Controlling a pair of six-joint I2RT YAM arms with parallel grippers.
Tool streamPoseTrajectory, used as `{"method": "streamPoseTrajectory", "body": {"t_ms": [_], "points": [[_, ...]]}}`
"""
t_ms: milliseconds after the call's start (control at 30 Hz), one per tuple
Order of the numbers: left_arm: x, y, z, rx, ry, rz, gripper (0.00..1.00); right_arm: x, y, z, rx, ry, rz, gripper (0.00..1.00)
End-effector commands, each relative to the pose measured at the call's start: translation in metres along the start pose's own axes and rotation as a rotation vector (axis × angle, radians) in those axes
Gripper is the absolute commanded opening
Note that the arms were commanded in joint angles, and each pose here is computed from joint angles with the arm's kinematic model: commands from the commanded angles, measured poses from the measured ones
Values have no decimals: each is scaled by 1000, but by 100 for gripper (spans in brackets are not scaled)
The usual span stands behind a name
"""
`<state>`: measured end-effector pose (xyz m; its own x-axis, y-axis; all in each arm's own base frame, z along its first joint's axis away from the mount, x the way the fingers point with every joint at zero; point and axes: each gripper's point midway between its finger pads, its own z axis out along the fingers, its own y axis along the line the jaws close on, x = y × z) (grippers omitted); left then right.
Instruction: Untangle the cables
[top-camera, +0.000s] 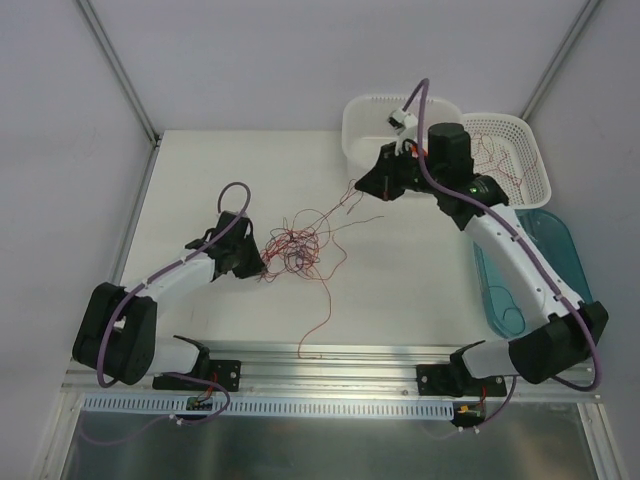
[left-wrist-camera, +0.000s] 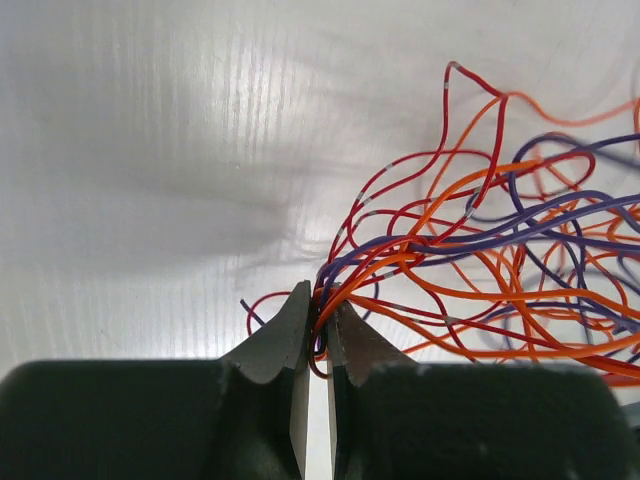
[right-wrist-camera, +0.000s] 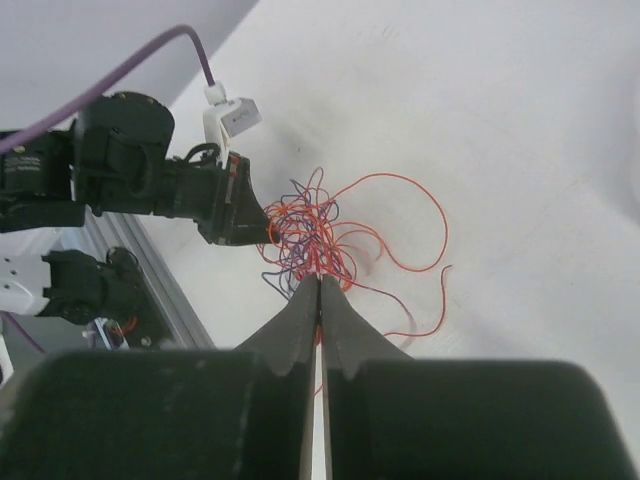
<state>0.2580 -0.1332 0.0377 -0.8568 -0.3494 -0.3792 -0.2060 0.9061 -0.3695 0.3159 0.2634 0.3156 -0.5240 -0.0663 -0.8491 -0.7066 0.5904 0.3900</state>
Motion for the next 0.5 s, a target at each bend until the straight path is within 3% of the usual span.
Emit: {"method": "streamPoseTrajectory", "body": {"t_ms": [0,200,467], "points": [[-1,33,-5,-145,3,-21,0,-54,16,-52,-24,-185,-24,1],[-23,49,-24,-206,-62,-8,0,-90,16,-119,57,-331,-58,1],[-60,88,-58,-450,-154,114,0,-130,32,-195,199,-540,-123,1]]}}
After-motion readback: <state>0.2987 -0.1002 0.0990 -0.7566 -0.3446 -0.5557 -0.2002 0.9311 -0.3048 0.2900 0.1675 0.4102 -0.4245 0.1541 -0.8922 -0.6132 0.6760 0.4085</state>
